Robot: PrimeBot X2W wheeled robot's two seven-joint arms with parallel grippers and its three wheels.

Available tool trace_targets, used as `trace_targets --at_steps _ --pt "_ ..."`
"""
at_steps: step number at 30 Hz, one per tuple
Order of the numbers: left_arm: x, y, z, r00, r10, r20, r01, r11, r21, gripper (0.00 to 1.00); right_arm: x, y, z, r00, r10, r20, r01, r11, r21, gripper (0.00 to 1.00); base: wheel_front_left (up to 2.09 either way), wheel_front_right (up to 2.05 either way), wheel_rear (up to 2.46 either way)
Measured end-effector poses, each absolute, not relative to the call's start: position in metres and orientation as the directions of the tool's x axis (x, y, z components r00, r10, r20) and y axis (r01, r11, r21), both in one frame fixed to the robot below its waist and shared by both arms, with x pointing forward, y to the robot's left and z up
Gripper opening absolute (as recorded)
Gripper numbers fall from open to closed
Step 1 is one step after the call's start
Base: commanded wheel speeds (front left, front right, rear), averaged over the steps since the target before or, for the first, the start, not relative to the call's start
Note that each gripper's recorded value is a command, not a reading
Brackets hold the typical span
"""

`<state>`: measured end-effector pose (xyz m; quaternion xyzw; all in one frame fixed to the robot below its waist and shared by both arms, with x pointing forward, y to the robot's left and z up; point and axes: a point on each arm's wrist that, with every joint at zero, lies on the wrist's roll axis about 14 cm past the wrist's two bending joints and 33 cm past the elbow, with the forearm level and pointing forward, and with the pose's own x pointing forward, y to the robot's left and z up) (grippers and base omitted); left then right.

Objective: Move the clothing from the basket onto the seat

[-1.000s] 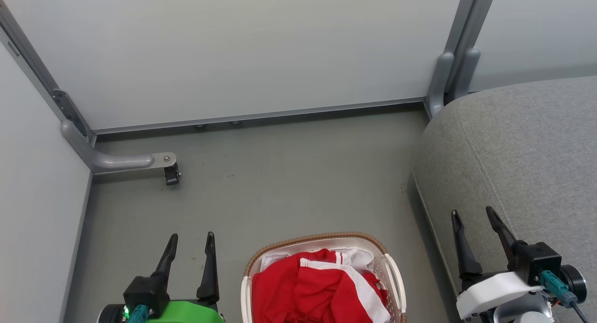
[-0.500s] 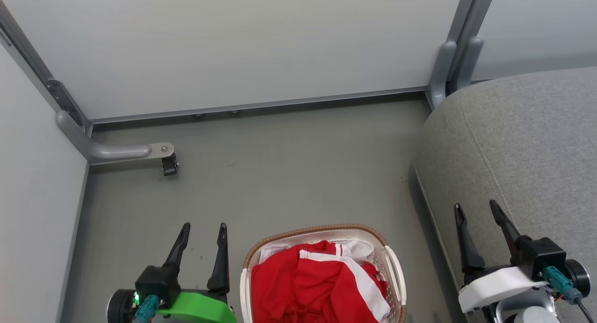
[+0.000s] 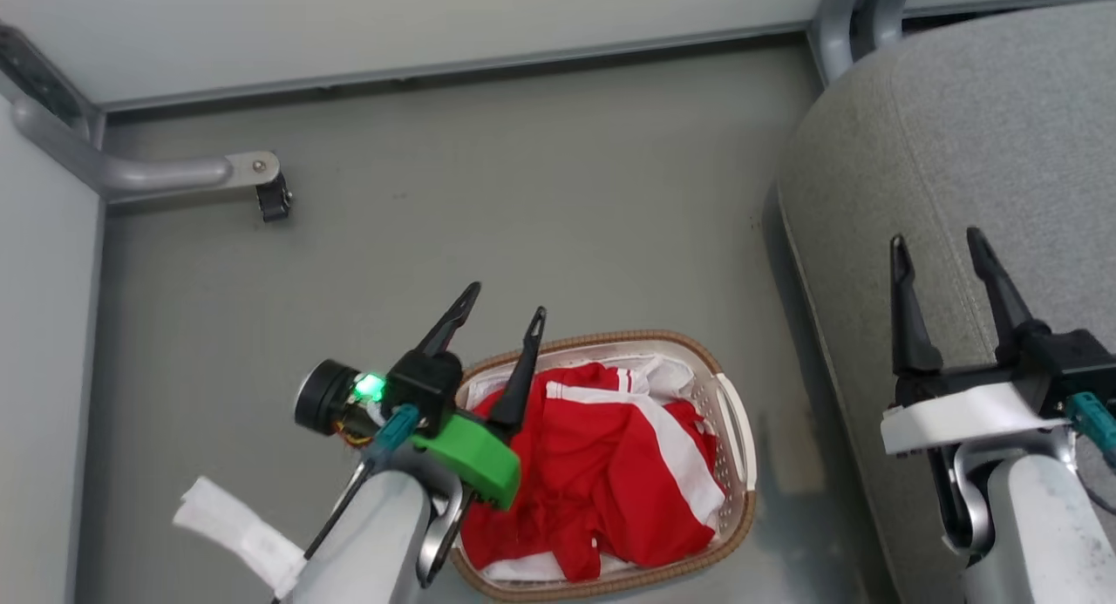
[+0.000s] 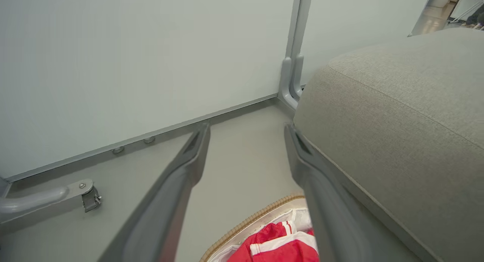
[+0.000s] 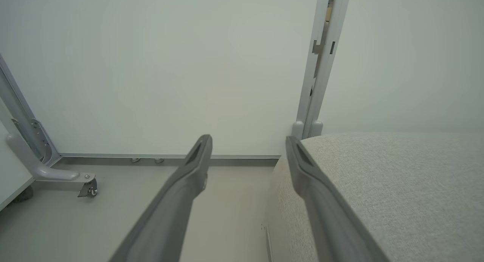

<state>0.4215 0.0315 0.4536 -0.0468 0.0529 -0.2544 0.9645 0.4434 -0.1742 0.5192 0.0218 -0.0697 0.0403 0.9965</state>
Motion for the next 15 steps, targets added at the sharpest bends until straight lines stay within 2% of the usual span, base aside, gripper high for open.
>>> trace_targets --at_steps 4,10,15 --pt "0.431 -0.004 0.415 0.774 -0.609 -0.174 0.6 0.793 -0.107 1.0 0.466 -0.186 0.506 0.991 0.044 0.129 -0.048 0.998 0.027 1.0 0.0 0.0 0.0" --pt "0.418 -0.037 0.346 0.613 -0.715 -0.337 0.719 0.681 -0.139 1.0 0.489 -0.198 0.485 0.994 0.016 0.109 -0.018 1.0 0.014 1.0 0.0 0.0 0.0" --pt "0.412 -0.046 0.293 0.494 -0.742 -0.454 0.776 0.611 -0.156 1.0 0.508 -0.204 0.472 0.994 0.002 0.113 -0.005 1.0 0.022 1.0 0.0 0.0 0.0"
